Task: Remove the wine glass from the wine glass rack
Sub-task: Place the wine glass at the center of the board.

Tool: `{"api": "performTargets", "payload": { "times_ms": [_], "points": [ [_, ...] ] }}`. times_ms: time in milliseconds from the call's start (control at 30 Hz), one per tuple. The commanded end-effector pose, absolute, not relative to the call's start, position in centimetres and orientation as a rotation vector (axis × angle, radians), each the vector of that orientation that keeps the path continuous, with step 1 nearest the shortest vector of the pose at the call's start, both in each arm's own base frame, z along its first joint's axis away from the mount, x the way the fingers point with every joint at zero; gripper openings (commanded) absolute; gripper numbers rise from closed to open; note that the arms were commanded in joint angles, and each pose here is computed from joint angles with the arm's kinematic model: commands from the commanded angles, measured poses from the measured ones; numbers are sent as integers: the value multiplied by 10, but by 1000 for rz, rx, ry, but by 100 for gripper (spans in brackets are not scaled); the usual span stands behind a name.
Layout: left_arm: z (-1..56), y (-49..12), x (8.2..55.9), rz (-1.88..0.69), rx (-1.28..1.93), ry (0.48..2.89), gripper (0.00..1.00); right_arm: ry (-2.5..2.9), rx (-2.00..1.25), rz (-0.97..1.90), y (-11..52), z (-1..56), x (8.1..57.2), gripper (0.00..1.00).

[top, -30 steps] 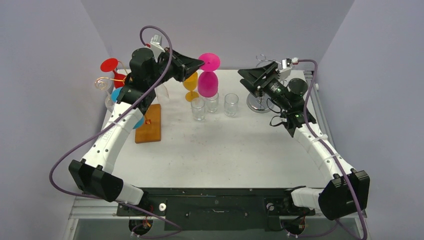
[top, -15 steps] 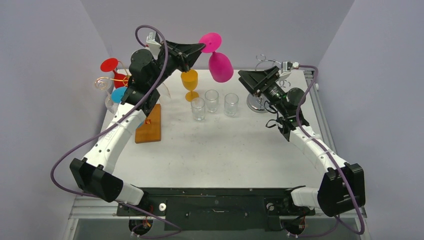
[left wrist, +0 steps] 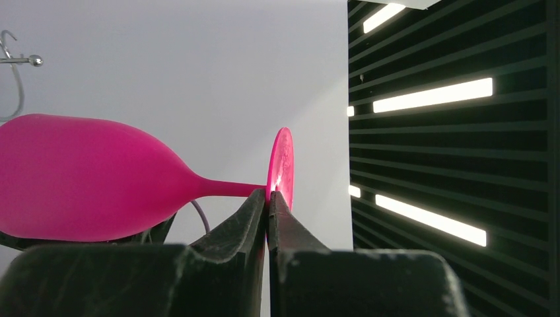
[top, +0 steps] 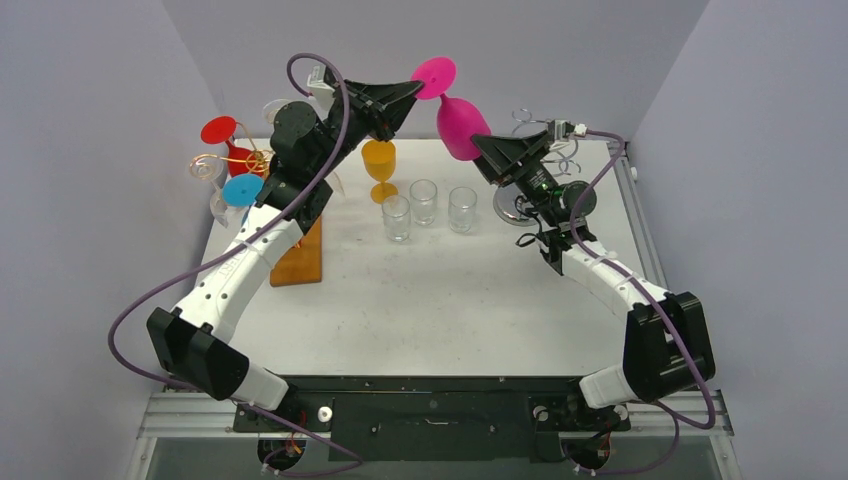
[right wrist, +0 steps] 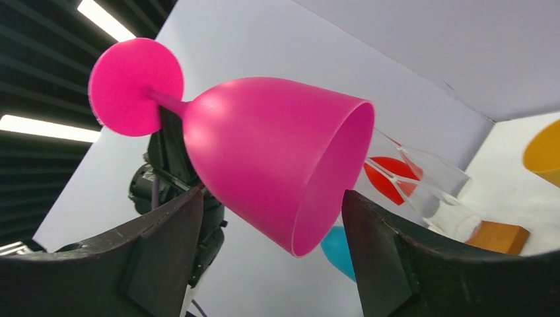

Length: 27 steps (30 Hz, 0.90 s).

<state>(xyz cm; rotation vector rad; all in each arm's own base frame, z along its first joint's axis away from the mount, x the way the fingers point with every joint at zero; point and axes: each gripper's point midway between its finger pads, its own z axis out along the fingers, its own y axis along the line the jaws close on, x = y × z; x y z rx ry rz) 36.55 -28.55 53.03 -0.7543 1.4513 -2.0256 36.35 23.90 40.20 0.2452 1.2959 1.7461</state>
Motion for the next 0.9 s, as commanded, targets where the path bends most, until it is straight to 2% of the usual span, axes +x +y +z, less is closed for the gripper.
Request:
{"api": "performTargets", "payload": {
  "times_ms": [0, 200, 433, 567, 700, 733, 833, 867],
  "points": [
    [566, -281, 353, -2125, -680, 1324, 0, 1029, 95, 1845, 232, 465, 330, 71],
    [564, -286, 350, -2170, -672, 1323, 0, 942, 61, 1919, 228, 481, 316, 57],
    [562, -288, 347, -2192, -663, 1324, 0, 899, 60, 1952, 225, 491, 310, 32],
    [560, -291, 346, -2194, -644, 1335, 5, 893, 62, 1953, 223, 495, 308, 19],
    [553, -293, 345, -2170, -632, 1364, 17, 893, 63, 1945, 222, 498, 305, 4],
    [552, -292, 345, -2162, -626, 1366, 22, 899, 68, 1941, 221, 498, 305, 0],
    [547, -293, 346, -2128, -603, 1378, 36, 909, 65, 1910, 219, 502, 302, 0],
    [548, -293, 345, -2119, -594, 1381, 46, 928, 74, 1892, 219, 500, 304, 0]
  ]
}}
